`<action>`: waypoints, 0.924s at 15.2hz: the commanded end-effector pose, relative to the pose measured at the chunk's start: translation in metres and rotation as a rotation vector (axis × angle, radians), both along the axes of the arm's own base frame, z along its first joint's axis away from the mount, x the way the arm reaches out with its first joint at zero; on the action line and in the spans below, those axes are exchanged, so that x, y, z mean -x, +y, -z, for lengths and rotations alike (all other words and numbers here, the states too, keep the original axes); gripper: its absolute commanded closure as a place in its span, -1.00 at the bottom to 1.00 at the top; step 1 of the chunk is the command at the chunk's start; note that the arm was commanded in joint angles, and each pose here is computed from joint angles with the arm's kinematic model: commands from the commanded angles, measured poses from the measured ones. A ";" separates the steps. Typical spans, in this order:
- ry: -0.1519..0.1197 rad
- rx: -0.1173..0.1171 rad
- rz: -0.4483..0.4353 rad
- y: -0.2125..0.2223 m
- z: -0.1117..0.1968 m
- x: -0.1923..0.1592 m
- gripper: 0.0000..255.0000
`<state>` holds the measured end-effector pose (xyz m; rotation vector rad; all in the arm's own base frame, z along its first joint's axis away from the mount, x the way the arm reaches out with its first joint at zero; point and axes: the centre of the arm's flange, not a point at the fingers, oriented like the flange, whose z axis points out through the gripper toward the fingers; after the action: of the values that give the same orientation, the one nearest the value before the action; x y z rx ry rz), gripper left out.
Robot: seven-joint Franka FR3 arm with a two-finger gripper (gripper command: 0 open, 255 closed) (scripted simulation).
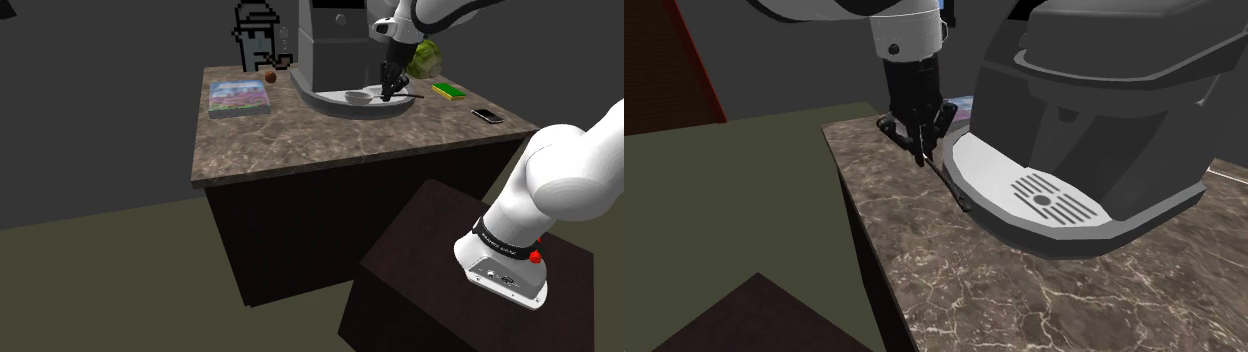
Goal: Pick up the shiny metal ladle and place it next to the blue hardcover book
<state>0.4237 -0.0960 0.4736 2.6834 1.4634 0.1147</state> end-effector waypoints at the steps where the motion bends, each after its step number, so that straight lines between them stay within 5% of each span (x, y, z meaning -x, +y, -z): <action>1: 0.001 0.000 0.000 0.016 -0.001 -0.013 1.00; 14: 0.001 0.000 0.000 0.143 -0.002 -0.128 1.00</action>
<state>0.5426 0.0350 0.4747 2.6828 1.4647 0.1133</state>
